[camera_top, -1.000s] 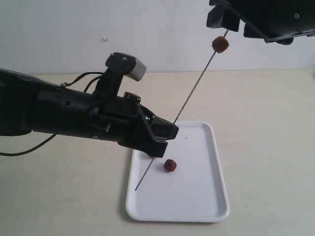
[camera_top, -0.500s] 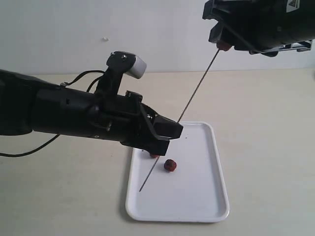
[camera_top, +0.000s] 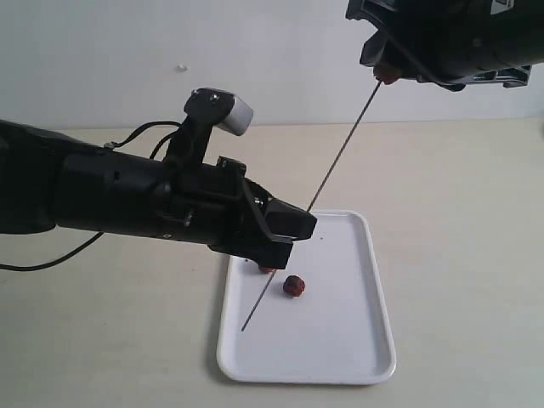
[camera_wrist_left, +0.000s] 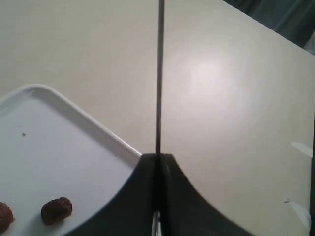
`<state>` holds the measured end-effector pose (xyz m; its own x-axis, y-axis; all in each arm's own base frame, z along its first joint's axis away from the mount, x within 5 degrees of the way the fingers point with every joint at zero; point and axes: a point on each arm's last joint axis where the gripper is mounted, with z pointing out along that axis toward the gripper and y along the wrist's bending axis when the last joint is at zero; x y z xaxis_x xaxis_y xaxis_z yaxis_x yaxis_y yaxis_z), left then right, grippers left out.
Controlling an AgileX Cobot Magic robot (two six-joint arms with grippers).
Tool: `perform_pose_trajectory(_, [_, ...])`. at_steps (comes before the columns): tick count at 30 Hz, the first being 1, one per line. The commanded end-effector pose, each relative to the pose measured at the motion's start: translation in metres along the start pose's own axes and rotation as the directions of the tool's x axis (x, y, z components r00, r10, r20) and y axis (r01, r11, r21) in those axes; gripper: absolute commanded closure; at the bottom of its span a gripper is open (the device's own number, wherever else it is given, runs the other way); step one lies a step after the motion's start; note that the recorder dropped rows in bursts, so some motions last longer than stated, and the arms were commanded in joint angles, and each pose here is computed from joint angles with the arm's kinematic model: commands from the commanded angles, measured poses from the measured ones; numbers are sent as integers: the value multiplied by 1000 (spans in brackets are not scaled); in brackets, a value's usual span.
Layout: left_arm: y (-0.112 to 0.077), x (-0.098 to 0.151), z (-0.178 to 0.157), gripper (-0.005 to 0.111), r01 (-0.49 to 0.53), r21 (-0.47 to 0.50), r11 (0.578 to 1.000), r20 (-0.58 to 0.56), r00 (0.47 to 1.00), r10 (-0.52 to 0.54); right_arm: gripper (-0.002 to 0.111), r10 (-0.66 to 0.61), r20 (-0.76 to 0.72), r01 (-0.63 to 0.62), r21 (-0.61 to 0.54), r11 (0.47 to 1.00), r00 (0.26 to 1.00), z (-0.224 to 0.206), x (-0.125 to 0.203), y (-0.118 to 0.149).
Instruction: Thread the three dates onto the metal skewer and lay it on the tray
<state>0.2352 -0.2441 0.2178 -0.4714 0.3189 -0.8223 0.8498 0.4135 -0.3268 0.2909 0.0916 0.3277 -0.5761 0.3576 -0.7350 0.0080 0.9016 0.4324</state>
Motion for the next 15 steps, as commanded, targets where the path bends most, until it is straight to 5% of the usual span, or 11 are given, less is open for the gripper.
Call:
perform_pose_trajectory(1, [-2, -4, -1, 107, 0, 12, 1000, 18, 1000, 0, 76, 4, 3, -4, 2, 1000, 1000, 1, -1, -1])
perform_pose_trajectory(15, [-2, -8, -1, 107, 15, 9, 1000, 27, 1000, -15, 79, 17, -96, -16, 11, 1000, 995, 1, 10, 0])
